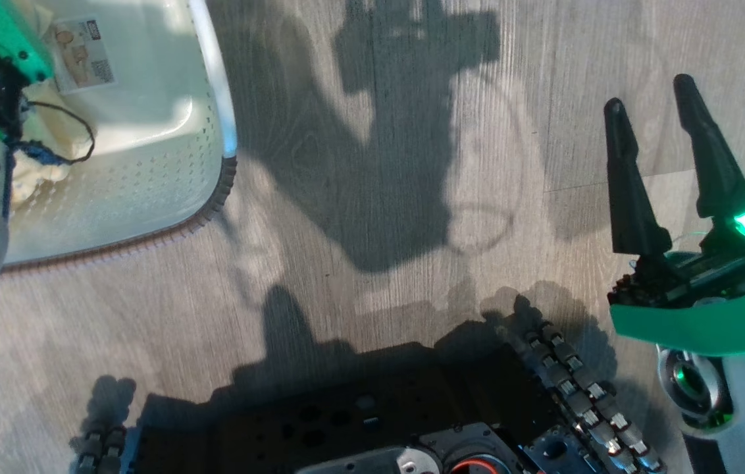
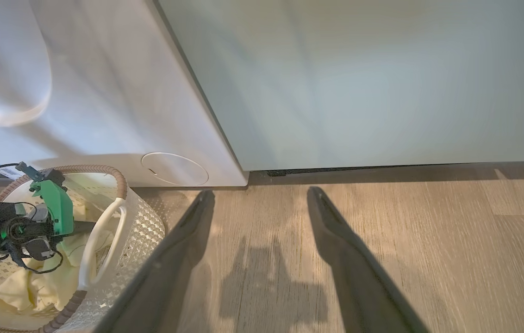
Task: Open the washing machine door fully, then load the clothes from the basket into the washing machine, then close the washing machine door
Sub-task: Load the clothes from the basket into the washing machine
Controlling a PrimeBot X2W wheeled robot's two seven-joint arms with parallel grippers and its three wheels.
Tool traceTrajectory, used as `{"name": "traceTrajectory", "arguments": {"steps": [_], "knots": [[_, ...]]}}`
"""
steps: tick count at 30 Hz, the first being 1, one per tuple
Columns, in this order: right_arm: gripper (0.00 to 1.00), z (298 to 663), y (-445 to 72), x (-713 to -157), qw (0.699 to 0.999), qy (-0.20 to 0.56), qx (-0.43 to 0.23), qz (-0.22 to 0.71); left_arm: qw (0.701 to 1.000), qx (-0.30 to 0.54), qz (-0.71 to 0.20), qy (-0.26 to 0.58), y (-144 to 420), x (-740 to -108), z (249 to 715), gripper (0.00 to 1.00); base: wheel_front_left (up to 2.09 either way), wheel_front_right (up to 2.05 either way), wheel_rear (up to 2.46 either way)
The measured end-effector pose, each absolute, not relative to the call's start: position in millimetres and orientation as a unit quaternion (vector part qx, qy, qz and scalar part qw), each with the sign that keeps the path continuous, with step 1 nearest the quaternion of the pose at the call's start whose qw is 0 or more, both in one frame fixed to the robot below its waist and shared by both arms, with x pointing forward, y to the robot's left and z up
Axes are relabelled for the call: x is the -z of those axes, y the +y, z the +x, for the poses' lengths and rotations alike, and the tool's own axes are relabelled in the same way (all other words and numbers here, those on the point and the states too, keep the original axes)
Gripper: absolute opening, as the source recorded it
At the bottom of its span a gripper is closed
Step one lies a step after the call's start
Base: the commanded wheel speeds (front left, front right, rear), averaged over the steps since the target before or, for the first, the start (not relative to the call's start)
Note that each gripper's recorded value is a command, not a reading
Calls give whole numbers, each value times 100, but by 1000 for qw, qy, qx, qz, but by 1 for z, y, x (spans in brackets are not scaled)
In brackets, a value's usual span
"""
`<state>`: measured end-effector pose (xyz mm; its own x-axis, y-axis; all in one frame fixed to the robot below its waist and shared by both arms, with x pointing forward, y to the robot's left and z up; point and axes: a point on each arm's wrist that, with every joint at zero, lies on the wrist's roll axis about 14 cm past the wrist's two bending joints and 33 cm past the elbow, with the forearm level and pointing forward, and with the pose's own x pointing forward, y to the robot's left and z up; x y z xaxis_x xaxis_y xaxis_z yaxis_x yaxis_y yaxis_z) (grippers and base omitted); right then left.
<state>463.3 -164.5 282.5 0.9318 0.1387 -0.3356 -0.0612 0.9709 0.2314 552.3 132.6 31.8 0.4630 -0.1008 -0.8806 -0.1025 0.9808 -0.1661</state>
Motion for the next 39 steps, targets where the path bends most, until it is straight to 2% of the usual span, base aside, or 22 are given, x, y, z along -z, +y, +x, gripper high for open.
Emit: {"name": "traceTrajectory", "arguments": {"steps": [11, 23, 39], "knots": [[100, 480, -165, -290, 981, 151, -53, 109, 890, 50, -78, 447, 121, -50, 559, 0, 0, 0, 0], [100, 489, -171, -312, 986, 121, -46, 107, 926, 93, -70, 360, 100, -100, 573, 0, 0, 0, 0], [100, 488, -178, -360, 992, 74, -41, 97, 968, 111, -90, 207, 92, -233, 569, 0, 0, 0, 0]]}}
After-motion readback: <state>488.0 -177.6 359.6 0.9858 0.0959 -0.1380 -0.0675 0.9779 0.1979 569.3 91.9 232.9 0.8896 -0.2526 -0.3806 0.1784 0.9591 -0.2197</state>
